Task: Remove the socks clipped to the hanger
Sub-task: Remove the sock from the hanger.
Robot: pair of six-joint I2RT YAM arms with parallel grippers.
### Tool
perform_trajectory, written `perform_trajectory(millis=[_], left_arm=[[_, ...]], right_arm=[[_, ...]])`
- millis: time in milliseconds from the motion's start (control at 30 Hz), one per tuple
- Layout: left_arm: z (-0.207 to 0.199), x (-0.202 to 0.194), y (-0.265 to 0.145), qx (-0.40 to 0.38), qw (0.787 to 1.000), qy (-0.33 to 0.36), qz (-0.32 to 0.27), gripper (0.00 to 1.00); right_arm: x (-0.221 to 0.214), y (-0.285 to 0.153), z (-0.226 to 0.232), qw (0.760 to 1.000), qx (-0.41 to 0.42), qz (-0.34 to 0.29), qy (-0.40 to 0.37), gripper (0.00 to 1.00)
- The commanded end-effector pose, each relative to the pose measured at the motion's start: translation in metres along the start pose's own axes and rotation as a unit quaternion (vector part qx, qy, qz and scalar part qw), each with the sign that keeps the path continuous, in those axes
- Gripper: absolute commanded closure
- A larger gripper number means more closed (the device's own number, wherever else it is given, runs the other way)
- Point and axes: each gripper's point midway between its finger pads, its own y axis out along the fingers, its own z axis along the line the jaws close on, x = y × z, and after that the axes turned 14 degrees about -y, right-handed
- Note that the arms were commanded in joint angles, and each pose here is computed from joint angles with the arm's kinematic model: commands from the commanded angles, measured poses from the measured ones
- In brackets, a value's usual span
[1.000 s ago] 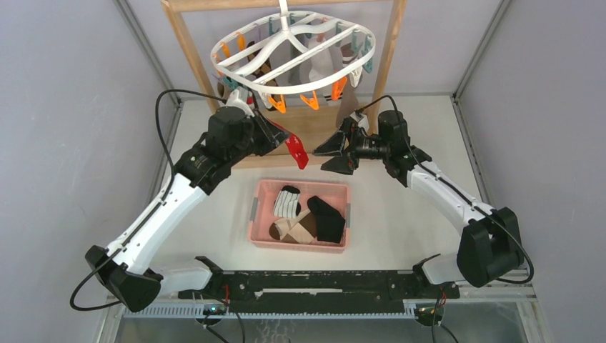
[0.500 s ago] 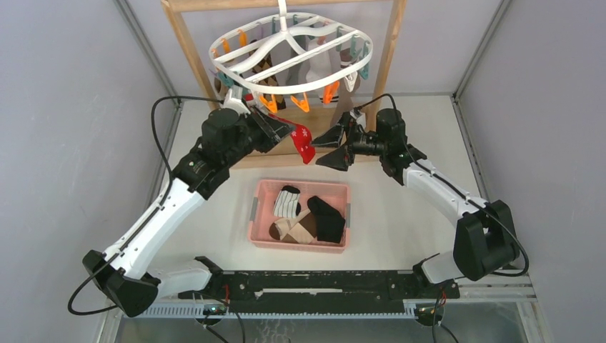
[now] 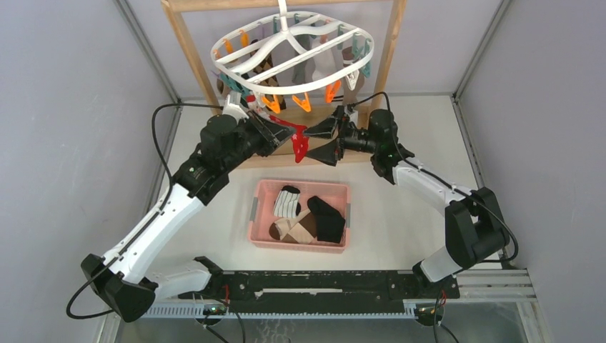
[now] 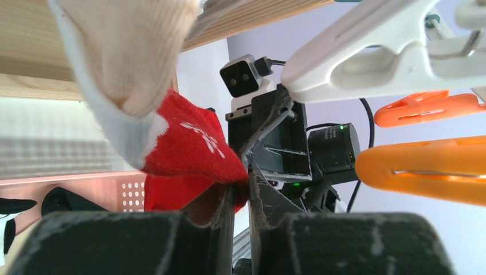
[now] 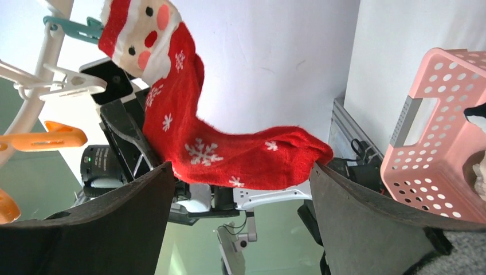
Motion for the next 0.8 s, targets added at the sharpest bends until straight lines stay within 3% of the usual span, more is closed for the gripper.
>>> perform_trajectory(millis=[0,167,267,400,500,633,767], left_arm=[[-0.013,0.001,-0.011,-0.033,0.999,-0.009,-0.001,0.84],[-0.008,-0.002,-0.014,-0.031,0.999,-0.012,0.002,0.84],[-0.001,-0.005,-0.015,-0.023,1.0,-0.013,0.007,0.84],[0.01,-0.01,-0.016,-0.008,1.0,-0.01,0.014,0.85],[0.02,-0.011,-0.017,0.008,1.0,-0.007,0.011,0.84],[0.024,-0.01,-0.018,0.013,1.0,-0.004,0.008,0.84],[0.022,-0.01,-0.018,0.013,1.0,0.002,0.01,0.83]], right_arm=[[0.012,0.006,0.026,0.999,0.035,-0.022,-0.016,0.06],[0.02,0.011,0.027,0.999,0.027,-0.032,-0.01,0.06],[0.024,0.014,0.028,0.999,0.024,-0.035,-0.009,0.11],[0.025,0.02,0.033,0.999,0.029,-0.031,-0.011,0.28],[0.022,0.022,0.036,0.999,0.038,-0.027,-0.014,0.5],[0.016,0.024,0.036,0.999,0.036,-0.018,-0.015,0.58],[0.011,0.025,0.033,0.999,0.031,-0.01,-0.018,0.78]])
